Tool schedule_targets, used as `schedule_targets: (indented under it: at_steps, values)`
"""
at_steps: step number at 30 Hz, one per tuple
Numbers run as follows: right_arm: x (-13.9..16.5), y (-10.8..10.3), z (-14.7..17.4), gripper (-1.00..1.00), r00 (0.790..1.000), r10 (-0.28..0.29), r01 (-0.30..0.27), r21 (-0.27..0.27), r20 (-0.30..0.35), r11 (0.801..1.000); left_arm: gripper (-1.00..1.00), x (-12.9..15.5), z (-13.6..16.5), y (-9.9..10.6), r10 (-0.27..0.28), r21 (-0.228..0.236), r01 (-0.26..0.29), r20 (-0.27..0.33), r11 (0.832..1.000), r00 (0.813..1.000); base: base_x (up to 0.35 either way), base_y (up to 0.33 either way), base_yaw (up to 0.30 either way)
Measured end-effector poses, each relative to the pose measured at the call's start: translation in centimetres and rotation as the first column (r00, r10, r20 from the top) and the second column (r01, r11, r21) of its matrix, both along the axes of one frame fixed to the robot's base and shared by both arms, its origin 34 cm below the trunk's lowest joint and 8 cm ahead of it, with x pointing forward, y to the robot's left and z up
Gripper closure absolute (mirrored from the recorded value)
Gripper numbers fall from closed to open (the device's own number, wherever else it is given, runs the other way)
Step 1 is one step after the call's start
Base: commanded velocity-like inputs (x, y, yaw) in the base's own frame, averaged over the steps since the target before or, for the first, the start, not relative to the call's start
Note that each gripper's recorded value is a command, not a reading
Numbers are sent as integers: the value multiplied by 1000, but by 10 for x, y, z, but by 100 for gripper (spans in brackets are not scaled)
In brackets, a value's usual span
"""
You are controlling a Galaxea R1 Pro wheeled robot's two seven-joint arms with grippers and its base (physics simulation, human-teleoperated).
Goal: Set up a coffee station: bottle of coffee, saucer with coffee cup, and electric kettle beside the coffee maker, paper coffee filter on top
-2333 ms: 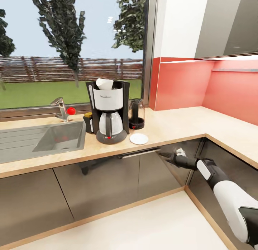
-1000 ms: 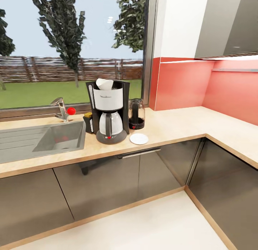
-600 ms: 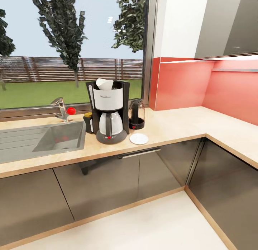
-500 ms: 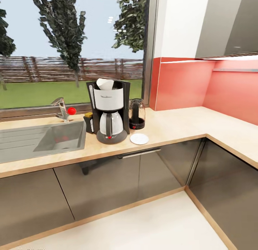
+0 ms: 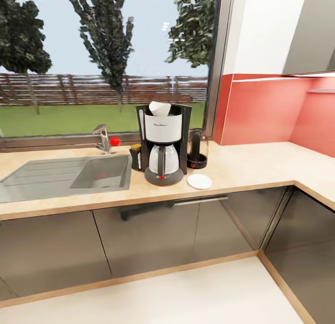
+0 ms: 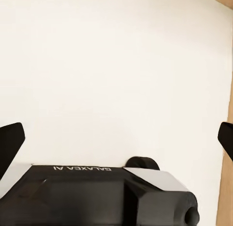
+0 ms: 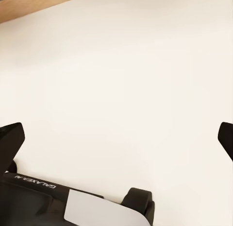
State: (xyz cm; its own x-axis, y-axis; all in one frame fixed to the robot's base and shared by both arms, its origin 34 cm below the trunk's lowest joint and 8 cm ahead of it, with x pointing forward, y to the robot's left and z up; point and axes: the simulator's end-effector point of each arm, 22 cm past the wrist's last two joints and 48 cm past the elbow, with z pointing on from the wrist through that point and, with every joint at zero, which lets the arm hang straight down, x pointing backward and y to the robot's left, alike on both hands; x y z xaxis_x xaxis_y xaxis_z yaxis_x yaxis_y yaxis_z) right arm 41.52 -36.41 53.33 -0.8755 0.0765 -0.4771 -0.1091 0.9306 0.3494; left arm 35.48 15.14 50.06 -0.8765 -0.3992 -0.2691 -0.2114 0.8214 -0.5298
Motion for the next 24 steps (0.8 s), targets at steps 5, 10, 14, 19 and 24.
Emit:
schedule_targets:
  at_steps: [5,10,14,19,24]
  values:
    - [0,-1,0,-100,1000,-3,3,-4,-1,1000,-100,-1,-4,18,81,6,-80,-20,997,997,0,0,271]
    - [1,-14,-6,-100,999,-36,36,-66,-7,997,-100,-7,-8,24,109,11,-109,-39,994,993,0,0,272]
    - [1,-17,-8,-100,999,-46,45,-84,-9,995,-100,-8,-9,25,113,12,-113,-42,994,993,79,50,192]
    - [-4,-13,-11,-100,1000,-9,6,-100,-23,995,-100,-8,-9,26,117,13,-116,-43,993,992,198,154,140]
    - [-8,-12,-15,-100,999,22,-26,-124,-39,992,-100,-8,-9,27,120,13,-119,-43,993,992,73,57,236]
